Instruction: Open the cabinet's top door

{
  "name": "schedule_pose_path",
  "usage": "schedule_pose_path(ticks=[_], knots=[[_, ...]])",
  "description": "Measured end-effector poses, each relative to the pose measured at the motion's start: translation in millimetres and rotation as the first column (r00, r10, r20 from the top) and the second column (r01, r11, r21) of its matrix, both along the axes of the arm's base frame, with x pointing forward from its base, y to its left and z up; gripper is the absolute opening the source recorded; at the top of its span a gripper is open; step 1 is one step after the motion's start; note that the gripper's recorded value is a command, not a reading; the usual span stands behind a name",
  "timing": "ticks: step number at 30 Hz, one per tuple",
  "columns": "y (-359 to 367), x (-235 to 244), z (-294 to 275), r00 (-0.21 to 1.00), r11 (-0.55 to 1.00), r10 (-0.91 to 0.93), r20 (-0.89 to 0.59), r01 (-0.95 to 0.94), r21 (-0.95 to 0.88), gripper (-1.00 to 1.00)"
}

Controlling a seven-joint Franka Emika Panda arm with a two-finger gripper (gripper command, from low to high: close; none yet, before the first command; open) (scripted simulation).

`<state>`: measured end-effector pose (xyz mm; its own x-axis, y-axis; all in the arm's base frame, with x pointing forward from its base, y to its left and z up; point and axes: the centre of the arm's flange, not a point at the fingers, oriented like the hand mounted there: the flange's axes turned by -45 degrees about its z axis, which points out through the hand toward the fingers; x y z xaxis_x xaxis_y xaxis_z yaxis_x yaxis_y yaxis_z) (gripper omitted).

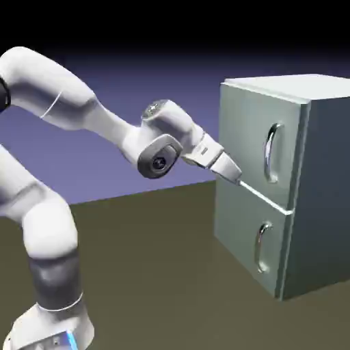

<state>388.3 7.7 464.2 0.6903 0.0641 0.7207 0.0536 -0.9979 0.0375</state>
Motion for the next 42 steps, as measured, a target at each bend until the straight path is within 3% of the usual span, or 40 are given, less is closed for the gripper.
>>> schedule_pose_path(ticks=[21,42], knots=[[14,-32,71,0.977,0.992,0.098,0.187,-0.081,-0.093,1.00],[-29,-36,67,0.895,0.996,0.063,0.441,-0.027,-0.087,1.00]])
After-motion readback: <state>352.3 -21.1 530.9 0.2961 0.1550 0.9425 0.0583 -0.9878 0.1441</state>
